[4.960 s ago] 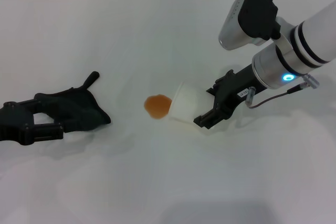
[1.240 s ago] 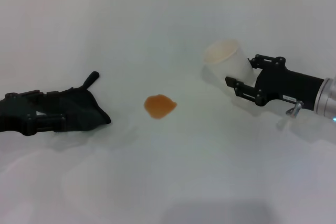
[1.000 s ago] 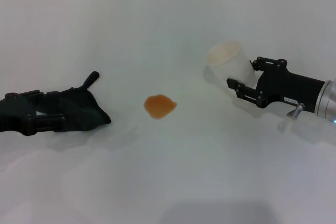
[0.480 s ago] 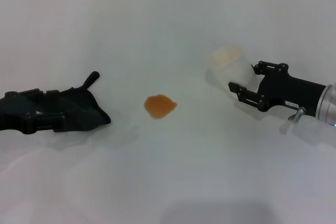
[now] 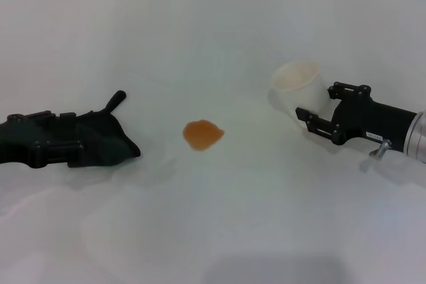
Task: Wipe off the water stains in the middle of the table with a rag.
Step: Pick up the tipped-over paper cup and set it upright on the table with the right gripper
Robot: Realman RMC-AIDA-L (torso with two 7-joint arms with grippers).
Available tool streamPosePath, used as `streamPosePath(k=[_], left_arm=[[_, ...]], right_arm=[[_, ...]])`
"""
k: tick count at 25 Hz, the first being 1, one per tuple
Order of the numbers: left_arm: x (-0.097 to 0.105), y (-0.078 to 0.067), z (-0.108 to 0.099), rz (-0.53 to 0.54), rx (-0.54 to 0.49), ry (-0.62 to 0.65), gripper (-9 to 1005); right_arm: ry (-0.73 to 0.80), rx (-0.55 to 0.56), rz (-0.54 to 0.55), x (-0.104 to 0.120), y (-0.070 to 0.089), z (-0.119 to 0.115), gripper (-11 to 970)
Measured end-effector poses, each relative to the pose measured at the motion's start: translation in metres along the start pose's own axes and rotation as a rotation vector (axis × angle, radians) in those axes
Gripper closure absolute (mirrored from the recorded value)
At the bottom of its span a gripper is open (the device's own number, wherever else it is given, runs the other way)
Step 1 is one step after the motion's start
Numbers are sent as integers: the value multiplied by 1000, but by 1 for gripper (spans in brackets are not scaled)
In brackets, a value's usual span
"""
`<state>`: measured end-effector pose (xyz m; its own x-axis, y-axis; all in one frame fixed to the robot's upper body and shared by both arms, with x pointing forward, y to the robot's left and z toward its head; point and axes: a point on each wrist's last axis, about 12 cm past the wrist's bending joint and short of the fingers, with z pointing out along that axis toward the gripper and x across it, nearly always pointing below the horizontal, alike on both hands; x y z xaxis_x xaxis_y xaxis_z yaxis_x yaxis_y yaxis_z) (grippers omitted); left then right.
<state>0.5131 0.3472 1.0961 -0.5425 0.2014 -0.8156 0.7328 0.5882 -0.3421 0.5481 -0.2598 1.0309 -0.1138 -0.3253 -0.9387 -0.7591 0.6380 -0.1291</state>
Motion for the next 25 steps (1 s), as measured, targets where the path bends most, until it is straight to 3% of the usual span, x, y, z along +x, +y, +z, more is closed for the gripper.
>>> streamPosePath(k=[25], left_arm=[[-2,1,-1,2,-2,0,116]], right_arm=[[6,10,11,6,1,-8,421]])
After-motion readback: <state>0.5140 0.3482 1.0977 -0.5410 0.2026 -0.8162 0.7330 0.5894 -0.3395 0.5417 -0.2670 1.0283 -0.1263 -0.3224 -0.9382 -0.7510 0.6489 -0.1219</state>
